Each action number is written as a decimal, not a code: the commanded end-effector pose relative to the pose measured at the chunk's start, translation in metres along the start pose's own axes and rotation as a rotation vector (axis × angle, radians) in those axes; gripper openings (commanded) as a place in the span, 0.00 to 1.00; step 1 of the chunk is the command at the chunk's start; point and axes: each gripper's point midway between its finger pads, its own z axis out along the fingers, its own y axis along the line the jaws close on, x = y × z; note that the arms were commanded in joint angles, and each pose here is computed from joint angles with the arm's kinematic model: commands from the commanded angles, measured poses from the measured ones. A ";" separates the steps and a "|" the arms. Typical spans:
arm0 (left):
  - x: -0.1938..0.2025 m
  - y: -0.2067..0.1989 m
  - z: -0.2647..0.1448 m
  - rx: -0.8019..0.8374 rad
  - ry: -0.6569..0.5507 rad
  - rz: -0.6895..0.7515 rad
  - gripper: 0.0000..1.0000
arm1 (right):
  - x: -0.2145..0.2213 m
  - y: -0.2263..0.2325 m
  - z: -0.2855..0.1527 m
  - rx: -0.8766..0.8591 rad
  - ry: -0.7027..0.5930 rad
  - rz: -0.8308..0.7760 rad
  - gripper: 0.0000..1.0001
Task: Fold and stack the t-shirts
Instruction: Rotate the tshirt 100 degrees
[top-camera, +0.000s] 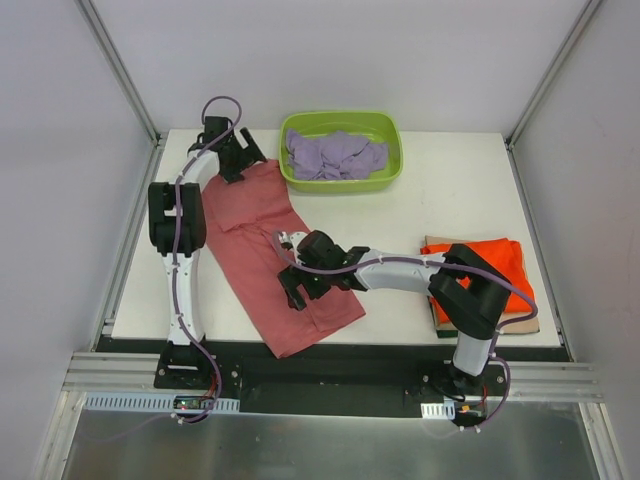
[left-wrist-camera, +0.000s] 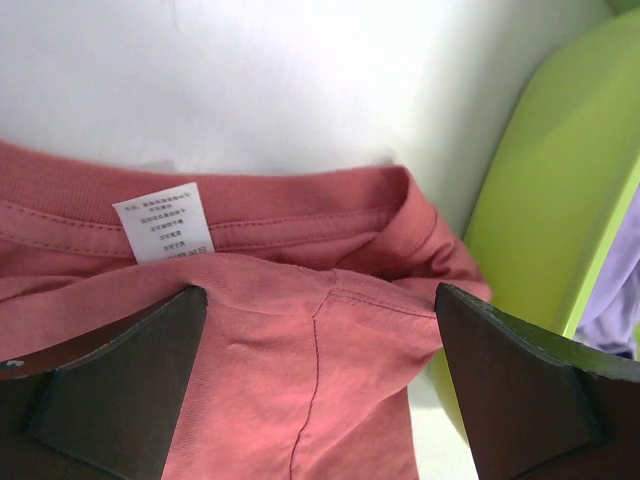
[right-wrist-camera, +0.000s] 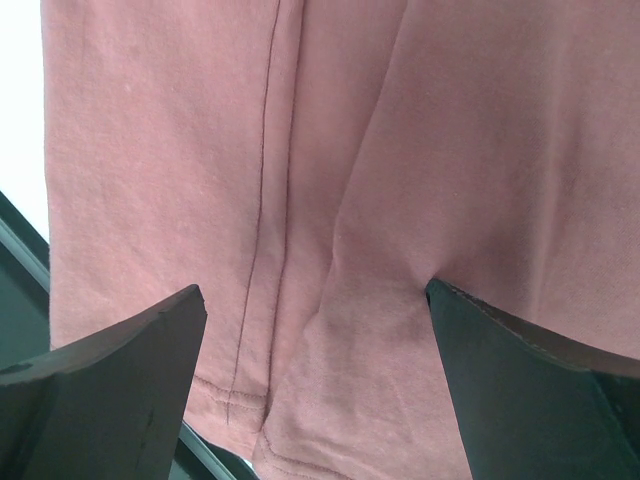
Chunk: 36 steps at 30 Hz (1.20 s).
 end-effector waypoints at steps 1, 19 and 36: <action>-0.002 0.024 0.026 -0.042 0.019 -0.043 0.99 | 0.066 -0.011 -0.001 0.032 0.210 0.130 0.96; -0.076 0.052 0.037 -0.087 -0.145 -0.280 0.99 | 0.030 0.000 0.001 -0.006 0.104 0.211 0.96; -0.060 -0.113 -0.177 0.134 -0.278 0.140 0.99 | -0.025 -0.043 -0.105 0.146 -0.264 0.268 0.96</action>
